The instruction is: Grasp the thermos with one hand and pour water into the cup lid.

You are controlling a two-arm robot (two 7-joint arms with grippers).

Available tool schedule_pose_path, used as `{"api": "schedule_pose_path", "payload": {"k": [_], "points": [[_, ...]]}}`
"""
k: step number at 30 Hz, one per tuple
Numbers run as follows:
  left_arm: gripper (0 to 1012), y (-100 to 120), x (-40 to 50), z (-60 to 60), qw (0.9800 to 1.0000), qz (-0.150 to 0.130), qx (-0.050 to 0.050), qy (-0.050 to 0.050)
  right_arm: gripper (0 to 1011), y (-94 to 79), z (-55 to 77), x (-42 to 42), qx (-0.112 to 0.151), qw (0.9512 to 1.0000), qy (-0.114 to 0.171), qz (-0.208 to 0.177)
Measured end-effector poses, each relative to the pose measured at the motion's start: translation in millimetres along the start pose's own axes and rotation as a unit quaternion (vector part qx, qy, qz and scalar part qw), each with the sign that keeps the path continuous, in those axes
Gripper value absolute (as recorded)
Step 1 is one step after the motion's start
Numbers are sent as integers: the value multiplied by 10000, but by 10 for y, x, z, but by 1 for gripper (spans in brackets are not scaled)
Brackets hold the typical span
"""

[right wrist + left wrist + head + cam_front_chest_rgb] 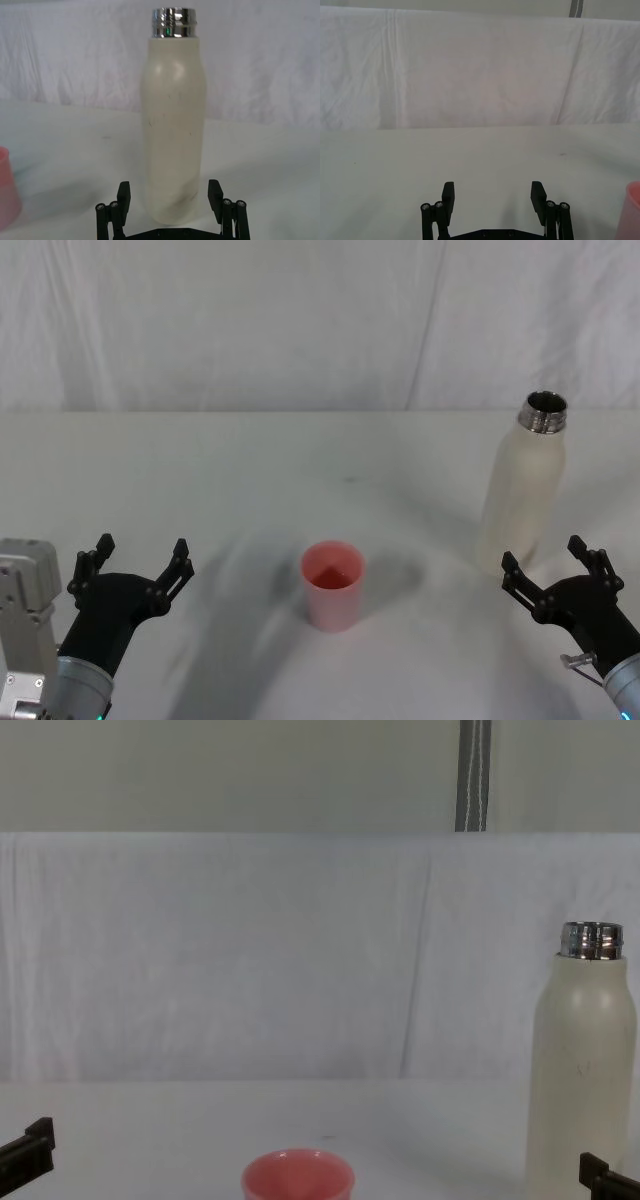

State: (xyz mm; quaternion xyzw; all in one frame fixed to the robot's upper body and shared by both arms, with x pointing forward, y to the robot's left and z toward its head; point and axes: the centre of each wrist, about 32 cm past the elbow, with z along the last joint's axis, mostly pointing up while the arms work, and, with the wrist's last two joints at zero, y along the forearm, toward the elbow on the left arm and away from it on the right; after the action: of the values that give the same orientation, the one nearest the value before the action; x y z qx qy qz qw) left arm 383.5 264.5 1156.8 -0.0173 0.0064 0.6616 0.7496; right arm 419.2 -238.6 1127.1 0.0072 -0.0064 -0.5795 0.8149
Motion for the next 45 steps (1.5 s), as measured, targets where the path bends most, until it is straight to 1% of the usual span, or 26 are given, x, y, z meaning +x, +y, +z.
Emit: {"api": "schedule_pose_path", "payload": {"k": [6,14,27,40,45], "points": [[1001,0,0,0,10000,0,0,0,1001,-25,37,-21,91,9999,-36,-36],[1001,0,0,0,10000,0,0,0,1001,-46,81,-40,177,9998,-4,-61],[1001,0,0,0,10000,0,0,0,1001,-93,133,-117,263,9996,83,-2],[1001,0,0,0,10000,0,0,0,1001,-140,152,-182,274,9994,188,75],[1001,0,0,0,10000,0,0,0,1001,-154,144,-189,250,9994,212,94]]}}
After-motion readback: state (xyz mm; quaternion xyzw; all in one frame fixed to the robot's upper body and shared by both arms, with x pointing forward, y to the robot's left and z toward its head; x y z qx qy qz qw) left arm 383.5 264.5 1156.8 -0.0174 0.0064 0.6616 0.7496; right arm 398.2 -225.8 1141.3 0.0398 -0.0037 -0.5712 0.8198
